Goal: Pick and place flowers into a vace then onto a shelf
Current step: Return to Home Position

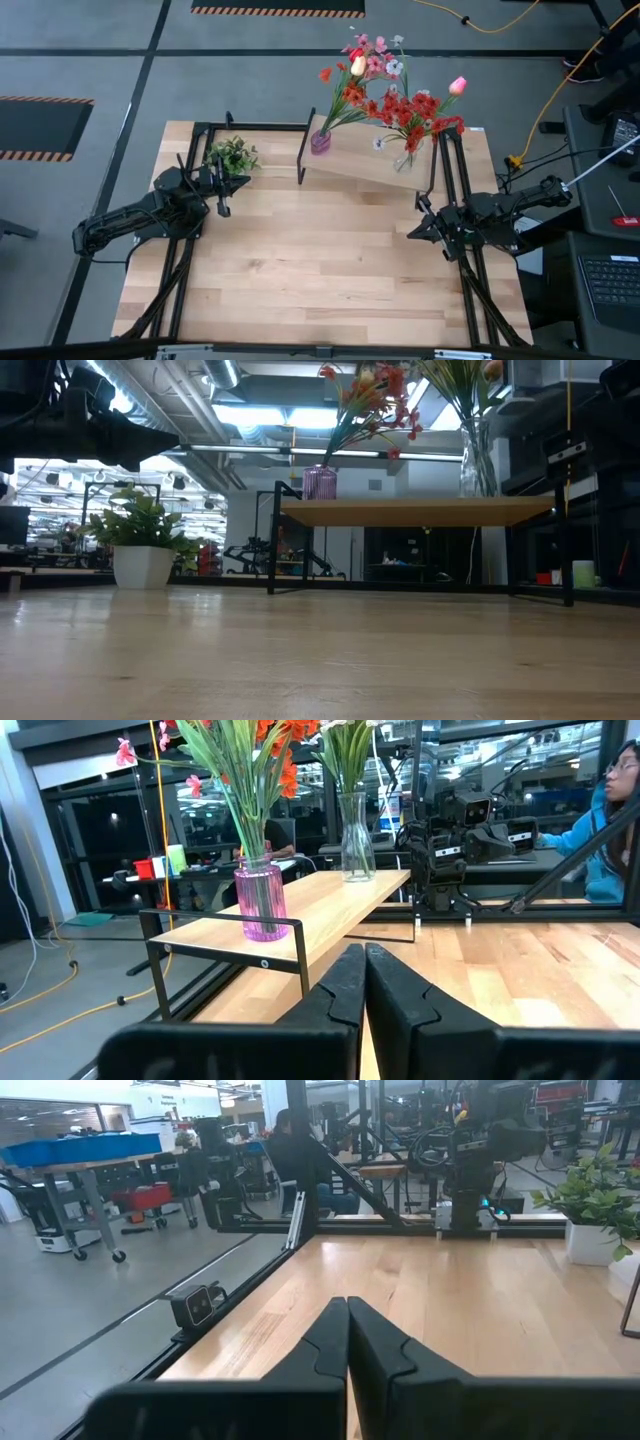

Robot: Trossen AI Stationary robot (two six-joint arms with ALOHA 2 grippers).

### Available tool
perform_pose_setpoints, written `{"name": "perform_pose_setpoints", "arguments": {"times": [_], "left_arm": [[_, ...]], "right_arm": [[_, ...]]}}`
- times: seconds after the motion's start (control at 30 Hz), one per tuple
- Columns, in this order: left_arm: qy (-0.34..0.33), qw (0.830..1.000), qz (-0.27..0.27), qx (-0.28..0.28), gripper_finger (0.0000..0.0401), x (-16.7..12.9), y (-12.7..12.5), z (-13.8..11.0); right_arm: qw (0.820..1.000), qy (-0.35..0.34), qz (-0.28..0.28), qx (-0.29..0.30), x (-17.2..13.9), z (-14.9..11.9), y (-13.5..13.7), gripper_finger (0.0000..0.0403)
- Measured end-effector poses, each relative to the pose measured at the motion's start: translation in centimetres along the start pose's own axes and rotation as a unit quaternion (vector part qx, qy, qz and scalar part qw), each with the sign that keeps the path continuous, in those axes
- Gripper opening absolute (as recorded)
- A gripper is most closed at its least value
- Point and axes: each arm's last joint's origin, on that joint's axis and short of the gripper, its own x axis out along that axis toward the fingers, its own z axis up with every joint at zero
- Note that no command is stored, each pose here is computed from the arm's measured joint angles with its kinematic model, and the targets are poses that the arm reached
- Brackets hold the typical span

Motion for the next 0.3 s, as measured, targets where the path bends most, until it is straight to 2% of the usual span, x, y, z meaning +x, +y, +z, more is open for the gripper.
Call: {"name": "perform_pose_setpoints", "arguments": {"times": [0.3], "left_arm": [[0.0,1.0,0.0,0.0,0.0008,0.0,0.0,0.0]], "right_arm": [[1.0,0.0,0.0,0.001,0.0,0.0,0.0,0.0004]]}}
